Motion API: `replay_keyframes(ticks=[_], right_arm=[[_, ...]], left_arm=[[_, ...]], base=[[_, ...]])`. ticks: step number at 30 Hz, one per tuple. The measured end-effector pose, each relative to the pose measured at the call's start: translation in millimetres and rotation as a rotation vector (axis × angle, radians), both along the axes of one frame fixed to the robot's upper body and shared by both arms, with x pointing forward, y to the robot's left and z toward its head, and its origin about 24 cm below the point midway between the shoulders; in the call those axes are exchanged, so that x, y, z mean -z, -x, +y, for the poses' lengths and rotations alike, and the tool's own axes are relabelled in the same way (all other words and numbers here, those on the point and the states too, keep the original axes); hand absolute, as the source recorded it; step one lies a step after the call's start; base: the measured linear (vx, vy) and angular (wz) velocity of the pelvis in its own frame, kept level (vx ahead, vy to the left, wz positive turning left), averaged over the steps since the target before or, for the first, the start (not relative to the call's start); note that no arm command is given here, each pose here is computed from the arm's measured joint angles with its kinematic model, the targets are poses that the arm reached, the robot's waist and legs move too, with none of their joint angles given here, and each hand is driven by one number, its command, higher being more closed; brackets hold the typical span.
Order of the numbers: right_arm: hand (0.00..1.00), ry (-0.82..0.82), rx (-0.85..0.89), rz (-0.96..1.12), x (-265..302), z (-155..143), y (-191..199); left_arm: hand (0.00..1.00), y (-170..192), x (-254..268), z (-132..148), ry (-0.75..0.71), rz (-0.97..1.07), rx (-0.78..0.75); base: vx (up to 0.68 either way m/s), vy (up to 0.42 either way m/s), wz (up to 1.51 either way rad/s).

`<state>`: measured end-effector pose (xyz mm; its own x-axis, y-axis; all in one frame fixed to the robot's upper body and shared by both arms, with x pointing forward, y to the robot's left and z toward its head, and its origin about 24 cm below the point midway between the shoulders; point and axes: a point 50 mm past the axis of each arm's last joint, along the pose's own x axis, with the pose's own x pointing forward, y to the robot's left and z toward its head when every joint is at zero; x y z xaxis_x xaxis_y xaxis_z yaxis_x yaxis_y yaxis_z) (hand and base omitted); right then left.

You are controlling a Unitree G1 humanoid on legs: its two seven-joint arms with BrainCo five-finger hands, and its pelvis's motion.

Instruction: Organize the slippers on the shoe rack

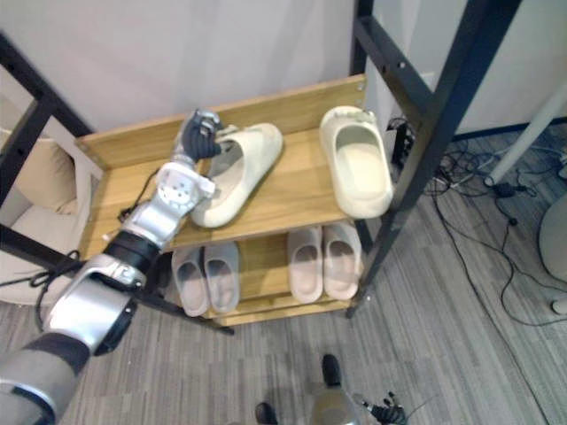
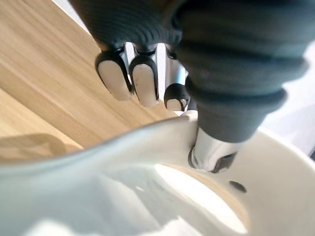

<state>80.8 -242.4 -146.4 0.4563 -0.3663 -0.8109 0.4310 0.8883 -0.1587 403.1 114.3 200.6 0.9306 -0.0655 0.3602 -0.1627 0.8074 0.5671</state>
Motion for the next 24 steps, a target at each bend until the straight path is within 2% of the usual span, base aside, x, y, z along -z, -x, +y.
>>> replay_keyframes(ticks=[4, 5, 8, 24], right_arm=[[0.0, 0.008, -0.001, -0.012, -2, -1, 0], [0.0, 0.008, 0.0, -0.012, -2, -1, 0], [0.0, 0.008, 0.0, -0.012, -2, -1, 0], [0.0, 0.007, -0.003, -0.009, -2, -1, 0]], left_arm=[[1.0, 1, -4, -20, 0.052, 0.001, 0.05], [0.0, 2, -5, -25, 0.064, 0.001, 0.065], [0.0, 3, -5, -32, 0.075, 0.003, 0.093], [0.0, 3, 0, -34, 0.156, 0.051, 0.119]], base=[[0.0, 0.001, -0.01], [0.0, 0.0, 0.0], [0.0, 0.0, 0.0], [0.0, -0.005, 0.04]])
